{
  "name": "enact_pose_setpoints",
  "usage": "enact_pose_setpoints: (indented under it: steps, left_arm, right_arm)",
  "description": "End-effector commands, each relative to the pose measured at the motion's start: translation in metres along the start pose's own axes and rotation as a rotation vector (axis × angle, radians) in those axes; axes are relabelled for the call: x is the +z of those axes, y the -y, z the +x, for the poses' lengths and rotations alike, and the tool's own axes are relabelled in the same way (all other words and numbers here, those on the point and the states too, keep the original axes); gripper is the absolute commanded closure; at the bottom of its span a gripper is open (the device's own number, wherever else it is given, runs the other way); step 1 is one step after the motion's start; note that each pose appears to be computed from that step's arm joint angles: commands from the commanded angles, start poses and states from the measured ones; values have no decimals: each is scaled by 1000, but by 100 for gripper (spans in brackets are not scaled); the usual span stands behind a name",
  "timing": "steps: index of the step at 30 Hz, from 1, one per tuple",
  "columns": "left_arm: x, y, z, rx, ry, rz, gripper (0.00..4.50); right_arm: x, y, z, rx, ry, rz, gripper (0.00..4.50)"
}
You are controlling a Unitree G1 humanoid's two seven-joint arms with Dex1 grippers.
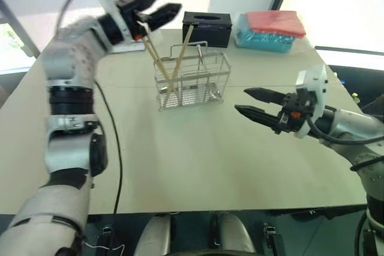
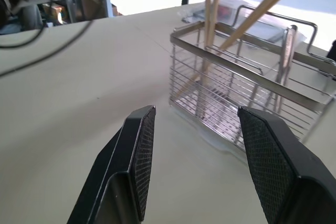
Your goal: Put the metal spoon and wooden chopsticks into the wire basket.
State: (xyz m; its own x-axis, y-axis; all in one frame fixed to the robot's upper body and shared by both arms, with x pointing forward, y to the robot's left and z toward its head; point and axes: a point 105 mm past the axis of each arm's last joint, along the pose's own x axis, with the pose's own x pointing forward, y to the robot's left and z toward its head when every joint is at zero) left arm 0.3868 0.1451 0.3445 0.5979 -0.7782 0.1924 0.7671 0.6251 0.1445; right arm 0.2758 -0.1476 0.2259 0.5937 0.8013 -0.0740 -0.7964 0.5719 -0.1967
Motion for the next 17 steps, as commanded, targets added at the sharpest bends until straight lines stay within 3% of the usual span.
enact_pose_setpoints:
  steps: [1, 5, 9, 17]
  left_arm:
    - [6, 8, -27, -68, -68, 105, 4]
    - [-6, 1, -75, -32, -218, 159, 4]
    - [-22, 13, -116, -33, -347, 211, 4]
    - [-27, 25, -127, 43, -342, 209, 4]
  right_arm:
    - [5, 13, -8, -32, -9, -81, 193]
    - [-5, 30, -18, -63, -58, -100, 193]
    - [-14, 30, -19, -21, -90, -118, 193]
    - [-8, 30, -5, -2, -34, -115, 193]
